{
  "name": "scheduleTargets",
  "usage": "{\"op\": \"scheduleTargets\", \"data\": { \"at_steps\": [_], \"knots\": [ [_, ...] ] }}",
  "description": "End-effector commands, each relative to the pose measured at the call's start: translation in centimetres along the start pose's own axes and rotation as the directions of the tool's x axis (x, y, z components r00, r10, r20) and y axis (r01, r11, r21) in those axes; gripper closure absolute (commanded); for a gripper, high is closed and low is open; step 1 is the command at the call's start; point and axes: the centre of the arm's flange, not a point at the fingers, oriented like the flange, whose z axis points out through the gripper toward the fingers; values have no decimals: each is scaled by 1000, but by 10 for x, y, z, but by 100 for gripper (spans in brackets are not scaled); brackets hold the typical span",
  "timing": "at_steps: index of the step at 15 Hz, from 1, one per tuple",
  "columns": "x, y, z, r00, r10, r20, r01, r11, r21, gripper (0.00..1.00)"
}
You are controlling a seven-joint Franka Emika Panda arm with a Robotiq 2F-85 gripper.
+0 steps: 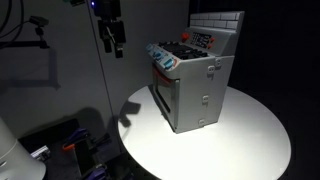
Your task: Press the orange button on the stove
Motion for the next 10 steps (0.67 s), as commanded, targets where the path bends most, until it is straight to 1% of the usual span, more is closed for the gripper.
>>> {"op": "scheduleTargets", "data": {
  "at_steps": [1, 6, 10],
  "knots": [
    [1, 0, -1, 1000, 5, 2, -5, 1000, -4, 0],
    [11, 6, -6, 999, 33, -21, -33, 999, -6, 0],
    [21, 14, -11, 997, 59, -55, -59, 998, -7, 0]
  ]
}}
